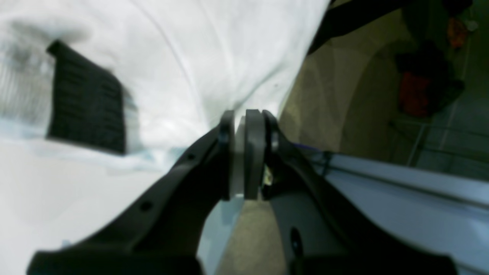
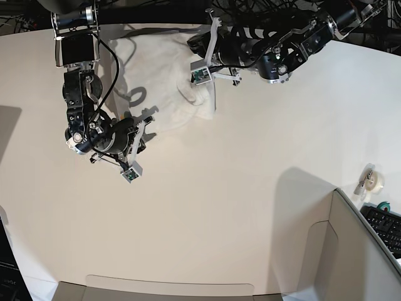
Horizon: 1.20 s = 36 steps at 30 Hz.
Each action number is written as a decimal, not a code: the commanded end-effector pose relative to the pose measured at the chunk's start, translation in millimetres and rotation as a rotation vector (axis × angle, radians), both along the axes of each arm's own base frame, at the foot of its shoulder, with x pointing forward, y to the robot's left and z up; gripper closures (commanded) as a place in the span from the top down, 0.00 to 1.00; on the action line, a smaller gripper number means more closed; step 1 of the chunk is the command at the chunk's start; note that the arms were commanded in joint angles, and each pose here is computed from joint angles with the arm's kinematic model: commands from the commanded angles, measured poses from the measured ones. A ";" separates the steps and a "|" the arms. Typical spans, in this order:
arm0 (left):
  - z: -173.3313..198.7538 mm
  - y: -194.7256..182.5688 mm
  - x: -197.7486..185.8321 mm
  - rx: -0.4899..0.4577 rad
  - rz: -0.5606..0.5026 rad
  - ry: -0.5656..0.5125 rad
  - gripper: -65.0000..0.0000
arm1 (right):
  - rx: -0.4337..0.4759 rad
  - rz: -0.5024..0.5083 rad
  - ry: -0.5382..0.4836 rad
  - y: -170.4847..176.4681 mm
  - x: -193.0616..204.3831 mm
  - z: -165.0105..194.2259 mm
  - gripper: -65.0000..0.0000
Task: Layout the t-shirt on the table in an organized manner, then fold the t-shirt properly
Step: 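Grasp the bundle with both grippers and fold it over once more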
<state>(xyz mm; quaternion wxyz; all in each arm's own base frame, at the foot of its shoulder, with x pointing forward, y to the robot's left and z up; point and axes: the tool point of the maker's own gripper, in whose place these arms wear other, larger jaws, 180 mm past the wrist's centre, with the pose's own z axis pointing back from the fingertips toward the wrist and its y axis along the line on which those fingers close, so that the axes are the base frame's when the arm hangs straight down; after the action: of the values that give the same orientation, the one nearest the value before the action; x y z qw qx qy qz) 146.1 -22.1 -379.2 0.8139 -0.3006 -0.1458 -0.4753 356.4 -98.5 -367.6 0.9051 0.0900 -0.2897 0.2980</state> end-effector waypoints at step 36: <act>-14.5 21.1 151.9 0.251 0.193 -0.230 0.06 | -0.073 -0.128 0.020 -67.5 -131.6 -2.7 0.00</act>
<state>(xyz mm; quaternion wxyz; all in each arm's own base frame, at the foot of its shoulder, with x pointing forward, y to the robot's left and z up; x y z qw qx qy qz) 288.3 -4.2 -398.8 0.8646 -0.1365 -0.1937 -0.4432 218.1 -166.3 -379.5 0.9344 0.0423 -0.2563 0.2437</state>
